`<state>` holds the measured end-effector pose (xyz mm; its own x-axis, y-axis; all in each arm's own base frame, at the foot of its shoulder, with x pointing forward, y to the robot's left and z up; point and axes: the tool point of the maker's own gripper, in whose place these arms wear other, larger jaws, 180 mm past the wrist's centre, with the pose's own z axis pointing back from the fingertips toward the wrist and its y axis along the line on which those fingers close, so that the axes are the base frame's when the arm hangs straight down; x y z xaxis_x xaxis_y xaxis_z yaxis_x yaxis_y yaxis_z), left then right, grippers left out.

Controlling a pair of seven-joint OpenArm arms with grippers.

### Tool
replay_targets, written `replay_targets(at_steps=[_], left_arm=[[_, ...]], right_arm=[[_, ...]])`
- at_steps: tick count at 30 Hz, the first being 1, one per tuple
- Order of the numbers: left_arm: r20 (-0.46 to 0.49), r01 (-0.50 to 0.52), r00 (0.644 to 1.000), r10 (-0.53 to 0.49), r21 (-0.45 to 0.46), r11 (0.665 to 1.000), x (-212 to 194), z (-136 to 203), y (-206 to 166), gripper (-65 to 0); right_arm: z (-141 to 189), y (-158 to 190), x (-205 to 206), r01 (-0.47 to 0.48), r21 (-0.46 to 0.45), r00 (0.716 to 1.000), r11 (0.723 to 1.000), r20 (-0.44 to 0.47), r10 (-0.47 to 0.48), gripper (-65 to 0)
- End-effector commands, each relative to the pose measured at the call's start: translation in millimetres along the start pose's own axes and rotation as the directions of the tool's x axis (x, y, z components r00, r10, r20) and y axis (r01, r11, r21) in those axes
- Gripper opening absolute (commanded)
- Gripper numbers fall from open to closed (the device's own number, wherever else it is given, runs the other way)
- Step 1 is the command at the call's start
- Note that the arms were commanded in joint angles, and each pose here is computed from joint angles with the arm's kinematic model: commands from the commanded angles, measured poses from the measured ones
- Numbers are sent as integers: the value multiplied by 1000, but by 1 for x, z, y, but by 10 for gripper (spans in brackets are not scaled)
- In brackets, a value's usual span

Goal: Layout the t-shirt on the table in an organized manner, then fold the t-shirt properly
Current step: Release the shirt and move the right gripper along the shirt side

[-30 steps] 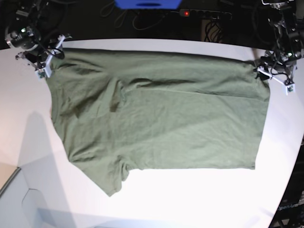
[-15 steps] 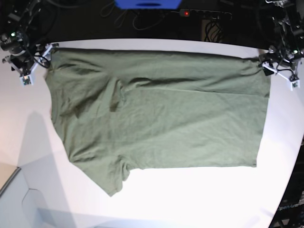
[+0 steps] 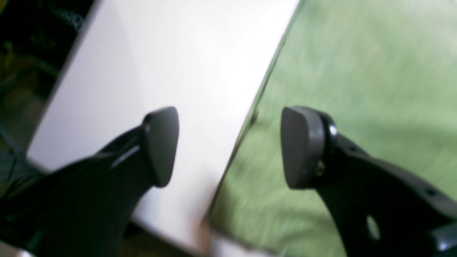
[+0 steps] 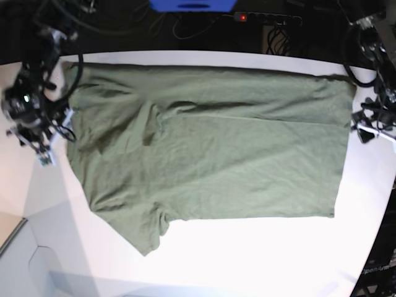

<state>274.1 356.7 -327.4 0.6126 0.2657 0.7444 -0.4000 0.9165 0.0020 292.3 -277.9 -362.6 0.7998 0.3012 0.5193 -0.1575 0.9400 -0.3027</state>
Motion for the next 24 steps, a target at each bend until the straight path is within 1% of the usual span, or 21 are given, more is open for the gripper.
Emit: replay_targets(at_steps=[1,3,4,7,9,10,12,15,19,20,22,23,24], left_arm=[[48,-3,999,3,3,1000,18,1,1,-218],[75,-23,997,23,-10,1000,32,-4,-3,-217],[84,-33,996,35,-19,999,39,-8,-6,-216],[105,-79,991,83,-38,996,56,-22,-11,-216],[125,-100,987,104,-41,994,63,-29,-9,-215],[131,-109,985,114,-40,993,65,-33,-8,-215],[156,-126,979,131,-46,991,73,-38,-8,-215],[164,-134,976,141,-50,990,78,-40,-9,-215],[169,-130,976,136,-48,990,78,-39,-8,-215],[169,-129,976,135,-48,990,78,-39,-8,-215],[164,-132,977,138,-47,990,76,-40,-8,-215],[163,-133,977,139,-46,990,75,-40,-7,-215],[160,-133,977,138,-45,990,74,-40,-7,-215]], right_arm=[[-4,-12,23,-6,-28,999,1000,34,7,-257],[-24,-12,41,-1,-7,1000,1000,13,1,-258],[-33,-13,54,3,5,1000,1000,17,-3,-258],[-55,-14,98,18,47,996,999,84,-22,-258],[-68,-7,121,25,94,991,995,130,-38,-258],[-74,-3,136,32,125,984,992,168,-53,-256],[-85,6,163,48,195,964,980,247,-96,-254],[-98,12,192,80,288,928,954,329,-177,-256],[-111,15,196,144,385,882,912,368,-294,-253],[-112,16,198,155,400,865,903,387,-320,-253],[-117,8,197,203,375,840,905,409,-358,-253],[-118,5,197,219,359,833,907,415,-365,-253],[-119,3,196,227,349,833,909,414,-367,-253]])
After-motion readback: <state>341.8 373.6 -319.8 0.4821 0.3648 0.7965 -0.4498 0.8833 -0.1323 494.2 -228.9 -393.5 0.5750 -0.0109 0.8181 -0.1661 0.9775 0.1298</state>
